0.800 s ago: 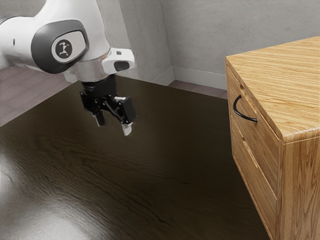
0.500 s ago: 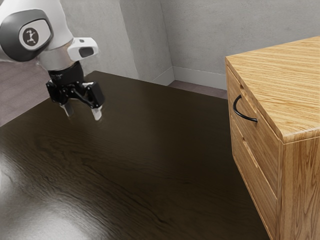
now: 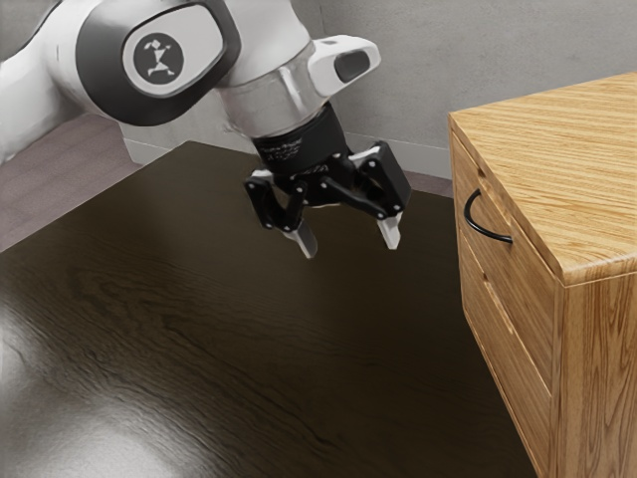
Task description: Pull the drawer handle with one arm to open the drawer
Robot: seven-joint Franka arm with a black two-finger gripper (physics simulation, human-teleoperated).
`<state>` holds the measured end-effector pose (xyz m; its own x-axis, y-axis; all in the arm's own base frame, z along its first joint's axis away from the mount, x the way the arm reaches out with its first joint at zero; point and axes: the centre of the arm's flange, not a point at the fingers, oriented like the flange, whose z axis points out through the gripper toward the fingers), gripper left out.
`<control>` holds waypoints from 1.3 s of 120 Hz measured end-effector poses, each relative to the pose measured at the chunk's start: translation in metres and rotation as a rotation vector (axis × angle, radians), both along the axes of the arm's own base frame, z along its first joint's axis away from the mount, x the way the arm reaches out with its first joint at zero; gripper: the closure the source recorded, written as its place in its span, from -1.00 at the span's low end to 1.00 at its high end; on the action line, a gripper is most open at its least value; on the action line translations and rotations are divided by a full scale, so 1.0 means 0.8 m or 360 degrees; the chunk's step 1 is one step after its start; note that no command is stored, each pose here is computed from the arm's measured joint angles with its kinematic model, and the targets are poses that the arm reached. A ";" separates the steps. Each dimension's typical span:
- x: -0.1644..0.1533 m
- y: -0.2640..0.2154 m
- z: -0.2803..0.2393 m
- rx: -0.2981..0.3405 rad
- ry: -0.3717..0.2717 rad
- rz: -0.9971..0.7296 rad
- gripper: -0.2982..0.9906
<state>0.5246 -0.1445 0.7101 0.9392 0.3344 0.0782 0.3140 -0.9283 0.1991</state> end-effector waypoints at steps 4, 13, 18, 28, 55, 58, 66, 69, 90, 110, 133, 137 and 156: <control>-0.002 -0.008 0.001 -0.0016 0.0003 0.0031 -0.54; -0.004 -0.015 0.002 -0.0043 0.0014 0.0118 -0.54; -0.003 -0.011 0.003 -0.0057 0.0016 0.0178 -0.54; -0.008 0.021 -0.009 -0.0086 0.0014 0.0351 -0.54; -0.026 0.039 -0.039 -0.0267 -0.0148 0.0628 -0.54; -0.027 0.035 -0.038 -0.0284 -0.0168 0.0638 -0.54; -0.027 0.030 -0.035 -0.0325 -0.0215 0.0671 -0.54; -0.026 0.027 -0.035 -0.0338 -0.0229 0.0682 -0.54; -0.021 0.001 -0.032 -0.0417 -0.0306 0.0715 -0.54; -0.006 -0.014 -0.044 -0.0450 -0.0319 0.0757 -0.54; 0.002 -0.025 -0.046 -0.0474 -0.0334 0.0786 -0.54; 0.003 -0.027 -0.048 -0.0476 -0.0331 0.0789 -0.54; 0.007 -0.029 -0.051 -0.0488 -0.0330 0.0816 -0.54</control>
